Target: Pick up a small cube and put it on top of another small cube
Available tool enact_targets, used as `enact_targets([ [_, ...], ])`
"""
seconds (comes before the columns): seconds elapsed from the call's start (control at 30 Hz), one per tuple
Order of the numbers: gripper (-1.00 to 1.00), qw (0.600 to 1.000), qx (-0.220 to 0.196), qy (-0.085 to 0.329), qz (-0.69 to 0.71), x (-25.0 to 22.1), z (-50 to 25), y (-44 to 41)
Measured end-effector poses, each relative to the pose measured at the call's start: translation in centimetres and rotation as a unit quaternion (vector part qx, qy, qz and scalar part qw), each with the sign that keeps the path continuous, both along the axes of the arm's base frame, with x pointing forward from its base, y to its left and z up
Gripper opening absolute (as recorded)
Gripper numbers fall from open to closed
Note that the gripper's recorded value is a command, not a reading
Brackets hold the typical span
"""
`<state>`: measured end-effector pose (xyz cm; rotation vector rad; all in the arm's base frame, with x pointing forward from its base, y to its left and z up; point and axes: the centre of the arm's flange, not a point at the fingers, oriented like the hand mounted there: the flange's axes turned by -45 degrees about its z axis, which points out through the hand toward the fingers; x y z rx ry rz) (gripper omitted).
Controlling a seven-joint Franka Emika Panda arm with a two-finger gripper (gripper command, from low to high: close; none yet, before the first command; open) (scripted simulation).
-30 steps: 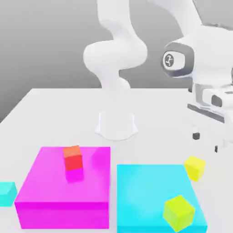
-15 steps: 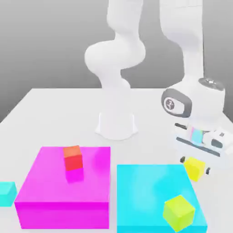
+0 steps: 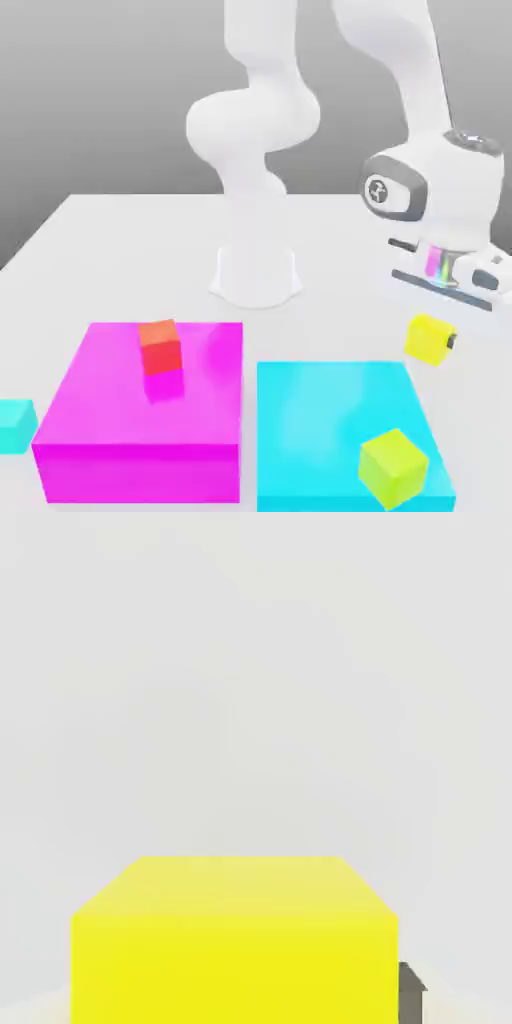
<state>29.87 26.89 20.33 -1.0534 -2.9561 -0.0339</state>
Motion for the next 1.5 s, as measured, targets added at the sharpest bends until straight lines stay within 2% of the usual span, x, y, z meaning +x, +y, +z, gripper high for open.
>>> enact_targets([
  [0.37,-1.0,0.998,0.048,-0.023,-0.041,18.5,3.8,-5.2],
  [0.47,-1.0,0.994,0.049,-0.028,-0.095,22.9,4.4,-11.1],
  [0.6,-1.0,0.979,0.036,-0.026,-0.2,25.7,4.3,-21.0],
  [0.8,-1.0,0.922,0.01,-0.014,-0.386,24.1,3.9,-36.1],
  [1.07,-1.0,0.791,-0.007,0.001,-0.612,15.8,4.3,-52.5],
  [1.2,-1.0,0.708,-0.007,0.008,-0.706,10.1,4.5,-58.2],
  [1.33,-1.0,0.687,-0.005,0.01,-0.726,8.8,0.3,-59.4],
  [1.37,1.0,0.686,-0.005,0.01,-0.727,8.7,-1.0,-59.5],
  [1.5,1.0,0.686,-0.005,0.01,-0.727,8.7,-1.0,-59.5],
])
